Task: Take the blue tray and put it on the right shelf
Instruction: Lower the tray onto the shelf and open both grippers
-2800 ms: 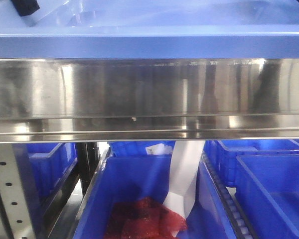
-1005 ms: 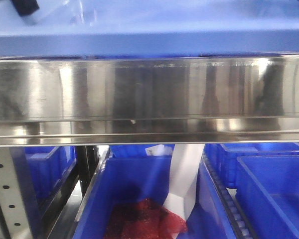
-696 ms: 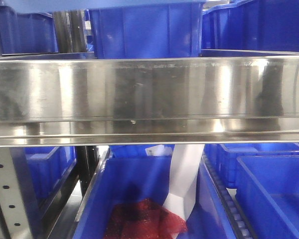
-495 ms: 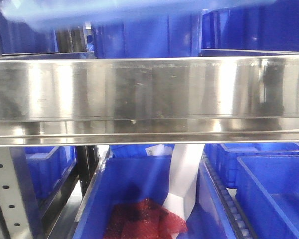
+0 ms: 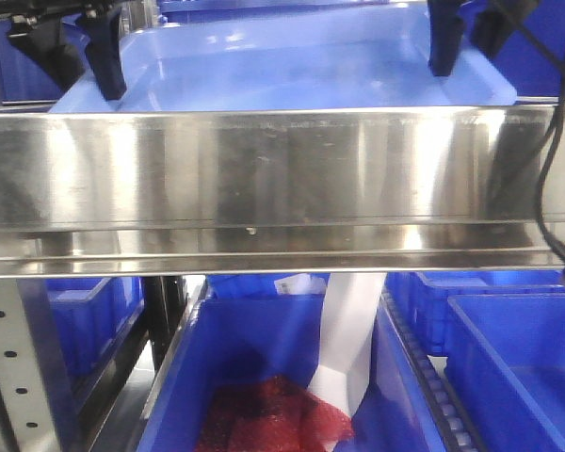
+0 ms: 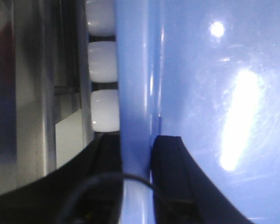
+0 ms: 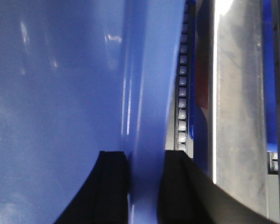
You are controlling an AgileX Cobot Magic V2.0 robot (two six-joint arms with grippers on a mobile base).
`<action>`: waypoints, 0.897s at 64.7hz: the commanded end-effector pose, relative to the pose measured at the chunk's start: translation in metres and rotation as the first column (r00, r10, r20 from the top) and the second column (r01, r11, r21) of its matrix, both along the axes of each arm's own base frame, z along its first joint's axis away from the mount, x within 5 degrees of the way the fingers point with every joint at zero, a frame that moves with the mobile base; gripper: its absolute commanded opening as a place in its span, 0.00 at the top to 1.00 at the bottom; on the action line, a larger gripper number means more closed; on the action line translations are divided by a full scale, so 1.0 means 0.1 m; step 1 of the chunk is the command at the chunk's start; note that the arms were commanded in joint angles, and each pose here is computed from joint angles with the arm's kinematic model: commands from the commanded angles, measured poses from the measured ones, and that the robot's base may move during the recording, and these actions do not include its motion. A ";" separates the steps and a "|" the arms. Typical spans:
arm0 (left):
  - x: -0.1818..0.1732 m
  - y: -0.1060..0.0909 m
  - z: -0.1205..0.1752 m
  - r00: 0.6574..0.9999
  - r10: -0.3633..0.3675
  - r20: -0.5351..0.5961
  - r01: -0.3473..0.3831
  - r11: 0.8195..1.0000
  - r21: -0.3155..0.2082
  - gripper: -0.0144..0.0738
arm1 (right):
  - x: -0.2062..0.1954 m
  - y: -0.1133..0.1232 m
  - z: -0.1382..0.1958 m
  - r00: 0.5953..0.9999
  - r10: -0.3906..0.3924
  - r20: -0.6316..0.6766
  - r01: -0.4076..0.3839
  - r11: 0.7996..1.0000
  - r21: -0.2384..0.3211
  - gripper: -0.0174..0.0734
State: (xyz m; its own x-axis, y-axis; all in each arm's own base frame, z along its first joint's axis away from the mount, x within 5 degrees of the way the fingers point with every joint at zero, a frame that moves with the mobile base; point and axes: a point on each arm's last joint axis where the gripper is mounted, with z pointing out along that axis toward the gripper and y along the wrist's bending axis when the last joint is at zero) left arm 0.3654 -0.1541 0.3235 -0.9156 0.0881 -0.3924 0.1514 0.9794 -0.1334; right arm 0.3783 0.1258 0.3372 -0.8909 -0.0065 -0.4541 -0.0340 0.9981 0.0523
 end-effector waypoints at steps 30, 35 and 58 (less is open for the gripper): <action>-0.35 -0.07 0.65 0.982 -0.070 0.178 0.087 0.992 -0.087 0.21 | -0.36 -0.11 0.63 0.989 0.020 0.145 -0.025 0.999 0.031 0.11; -0.50 -0.07 0.78 0.969 -0.090 0.230 0.110 0.991 -0.076 0.21 | -0.51 -0.13 0.76 0.985 0.032 0.172 -0.039 0.999 0.037 0.11; -1.55 0.24 0.98 0.888 -0.128 0.442 0.207 0.969 -0.136 0.51 | -1.44 -0.41 0.86 0.935 0.099 0.340 -0.123 0.991 0.051 0.63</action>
